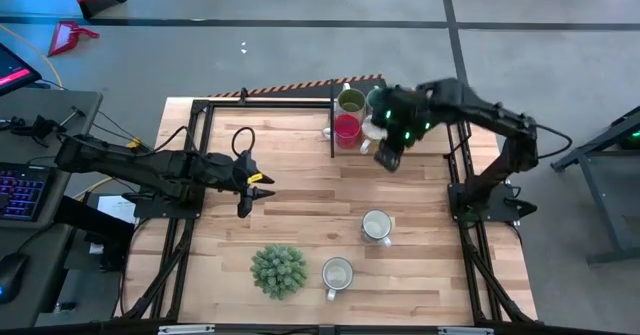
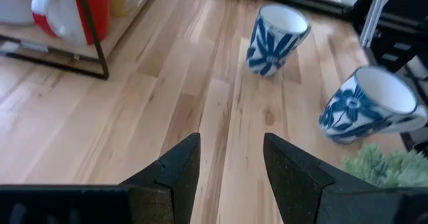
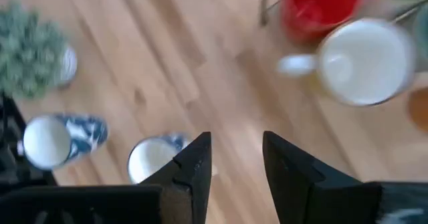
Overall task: Place coffee mugs
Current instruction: Put the blue mug on the shelf, then put the white mug on the shelf
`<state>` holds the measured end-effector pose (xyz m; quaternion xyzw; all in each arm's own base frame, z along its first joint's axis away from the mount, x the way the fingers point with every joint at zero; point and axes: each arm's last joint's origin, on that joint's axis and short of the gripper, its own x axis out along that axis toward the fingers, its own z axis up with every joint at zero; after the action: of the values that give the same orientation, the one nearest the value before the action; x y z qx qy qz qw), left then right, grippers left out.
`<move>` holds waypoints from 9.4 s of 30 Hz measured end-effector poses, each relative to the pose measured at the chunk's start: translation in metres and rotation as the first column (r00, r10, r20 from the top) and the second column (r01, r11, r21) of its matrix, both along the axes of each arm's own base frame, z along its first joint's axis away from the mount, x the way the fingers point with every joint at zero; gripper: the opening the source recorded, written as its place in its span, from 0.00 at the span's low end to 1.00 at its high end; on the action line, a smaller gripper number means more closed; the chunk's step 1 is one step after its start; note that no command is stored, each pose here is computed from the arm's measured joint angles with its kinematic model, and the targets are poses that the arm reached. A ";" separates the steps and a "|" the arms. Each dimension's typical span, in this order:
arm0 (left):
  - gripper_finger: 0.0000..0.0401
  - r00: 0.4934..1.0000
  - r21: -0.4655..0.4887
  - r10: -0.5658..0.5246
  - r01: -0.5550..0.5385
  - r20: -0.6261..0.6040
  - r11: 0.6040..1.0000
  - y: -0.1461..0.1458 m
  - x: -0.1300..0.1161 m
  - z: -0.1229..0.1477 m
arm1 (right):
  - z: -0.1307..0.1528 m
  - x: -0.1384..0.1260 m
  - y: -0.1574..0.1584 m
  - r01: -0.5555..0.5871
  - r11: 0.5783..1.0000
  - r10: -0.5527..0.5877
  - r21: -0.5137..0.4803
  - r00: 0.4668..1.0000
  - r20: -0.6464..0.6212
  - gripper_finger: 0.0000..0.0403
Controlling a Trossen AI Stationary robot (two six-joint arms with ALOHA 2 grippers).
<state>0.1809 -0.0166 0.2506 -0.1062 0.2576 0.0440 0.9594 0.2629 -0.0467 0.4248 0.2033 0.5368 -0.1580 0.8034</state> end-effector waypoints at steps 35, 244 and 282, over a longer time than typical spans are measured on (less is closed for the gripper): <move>0.38 0.998 -0.061 0.013 -0.009 0.060 0.998 -0.001 0.003 0.005 | -0.187 0.021 0.113 0.091 0.995 -0.079 0.043 0.972 -0.220 0.28; 0.38 0.999 -0.032 0.008 -0.007 0.046 0.999 0.000 0.002 0.004 | -0.182 -0.073 -0.138 0.746 0.652 -0.743 -0.137 0.594 -0.308 0.21; 0.38 0.997 -0.044 -0.016 0.019 0.073 0.999 -0.001 0.004 0.006 | -0.026 -0.080 -0.008 0.441 0.895 -0.441 -0.069 0.897 0.005 0.21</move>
<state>0.1846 -0.0180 0.2566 -0.1268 0.2244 0.0260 0.9659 0.1825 -0.0548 0.3992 0.2910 0.4754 -0.3553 0.7503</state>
